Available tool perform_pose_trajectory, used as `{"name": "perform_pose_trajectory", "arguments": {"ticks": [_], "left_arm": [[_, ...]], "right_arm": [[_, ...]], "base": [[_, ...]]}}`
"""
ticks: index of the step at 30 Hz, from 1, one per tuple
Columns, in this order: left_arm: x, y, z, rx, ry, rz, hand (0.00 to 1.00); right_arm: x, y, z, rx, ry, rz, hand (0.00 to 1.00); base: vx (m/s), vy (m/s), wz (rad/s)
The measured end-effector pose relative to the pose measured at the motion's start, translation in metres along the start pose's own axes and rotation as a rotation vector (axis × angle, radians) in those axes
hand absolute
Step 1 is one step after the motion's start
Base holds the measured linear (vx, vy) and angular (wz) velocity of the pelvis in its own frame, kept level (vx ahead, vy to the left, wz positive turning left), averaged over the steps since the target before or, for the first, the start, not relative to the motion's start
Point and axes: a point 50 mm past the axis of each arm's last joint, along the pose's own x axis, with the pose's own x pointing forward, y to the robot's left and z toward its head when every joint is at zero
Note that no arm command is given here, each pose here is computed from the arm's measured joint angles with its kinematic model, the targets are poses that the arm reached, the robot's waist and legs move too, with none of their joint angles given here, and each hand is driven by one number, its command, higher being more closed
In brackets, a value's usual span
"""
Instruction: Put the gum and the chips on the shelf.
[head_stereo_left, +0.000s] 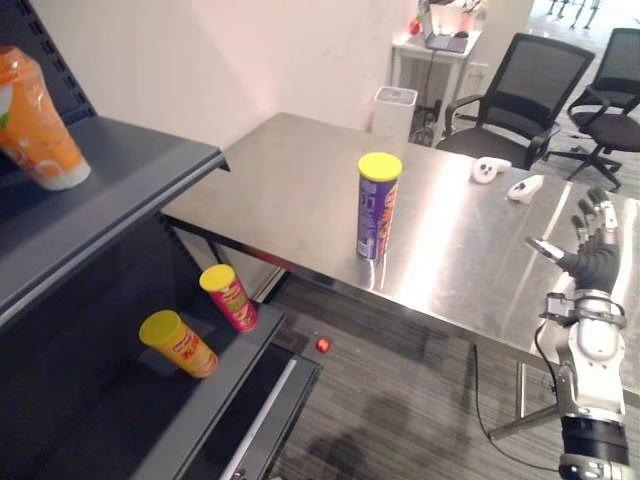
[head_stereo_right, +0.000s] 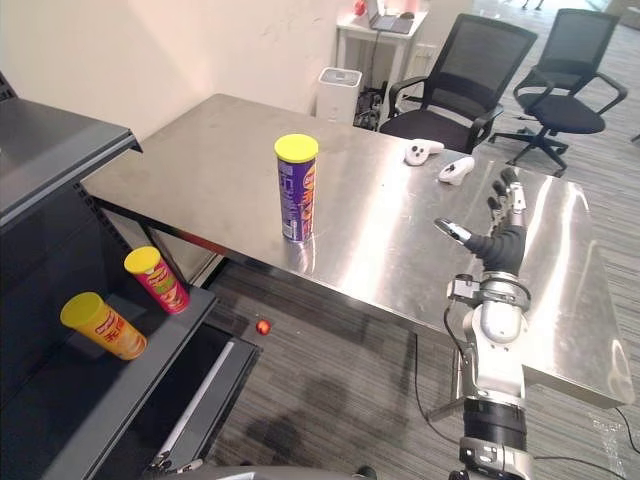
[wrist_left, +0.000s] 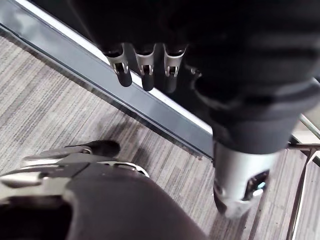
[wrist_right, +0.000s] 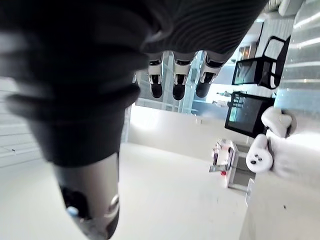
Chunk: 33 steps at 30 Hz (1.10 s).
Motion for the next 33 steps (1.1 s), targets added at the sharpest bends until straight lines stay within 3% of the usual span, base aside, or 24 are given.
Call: {"name": "perform_pose_trajectory", "arguments": {"ticks": [21,33], "left_arm": [[0.003,-0.002,0.01,0.004,-0.03,-0.007,0.0],[0.004,-0.001,0.015,-0.009,-0.044,0.003,0.0]], "right_arm": [[0.028,0.07,0.005,0.064,-0.01,0.235,0.0],[0.028,0.094,0.01,0.088,-0.024,0.316,0.0]], "base": [[0.01,-0.011,0.07],[0.0,0.0,0.0]]}}
